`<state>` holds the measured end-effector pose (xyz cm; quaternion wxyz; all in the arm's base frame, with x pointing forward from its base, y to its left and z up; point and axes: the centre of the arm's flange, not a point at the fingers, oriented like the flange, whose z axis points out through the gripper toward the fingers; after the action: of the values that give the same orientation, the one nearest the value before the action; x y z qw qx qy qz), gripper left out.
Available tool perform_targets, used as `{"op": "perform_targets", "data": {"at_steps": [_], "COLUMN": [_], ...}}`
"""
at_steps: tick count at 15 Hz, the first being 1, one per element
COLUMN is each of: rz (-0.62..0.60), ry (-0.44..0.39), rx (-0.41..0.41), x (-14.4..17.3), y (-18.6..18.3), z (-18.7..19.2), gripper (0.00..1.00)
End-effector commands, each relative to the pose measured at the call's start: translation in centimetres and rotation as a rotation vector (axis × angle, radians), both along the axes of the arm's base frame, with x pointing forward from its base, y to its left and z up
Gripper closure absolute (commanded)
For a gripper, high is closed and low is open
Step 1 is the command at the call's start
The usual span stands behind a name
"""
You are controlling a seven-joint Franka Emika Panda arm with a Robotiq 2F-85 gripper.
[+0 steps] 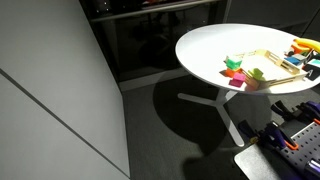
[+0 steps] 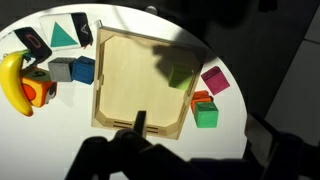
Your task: Put the green block in the box
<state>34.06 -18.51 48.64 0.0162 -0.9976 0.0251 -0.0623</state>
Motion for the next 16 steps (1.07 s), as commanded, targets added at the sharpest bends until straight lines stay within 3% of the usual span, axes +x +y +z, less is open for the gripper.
{"op": "perform_targets", "data": {"at_steps": [1, 10, 16], "rz": [0.025, -0.009, -0.039], "ry": [-0.006, 0.095, 0.238], "rx": [0.054, 0.201, 0.175], "x": [4.1, 12.6, 17.1], "y": [-0.7, 0.6, 2.0], "z": [0.2, -3.8, -7.9], "gripper": [0.00, 0.00, 0.00]}}
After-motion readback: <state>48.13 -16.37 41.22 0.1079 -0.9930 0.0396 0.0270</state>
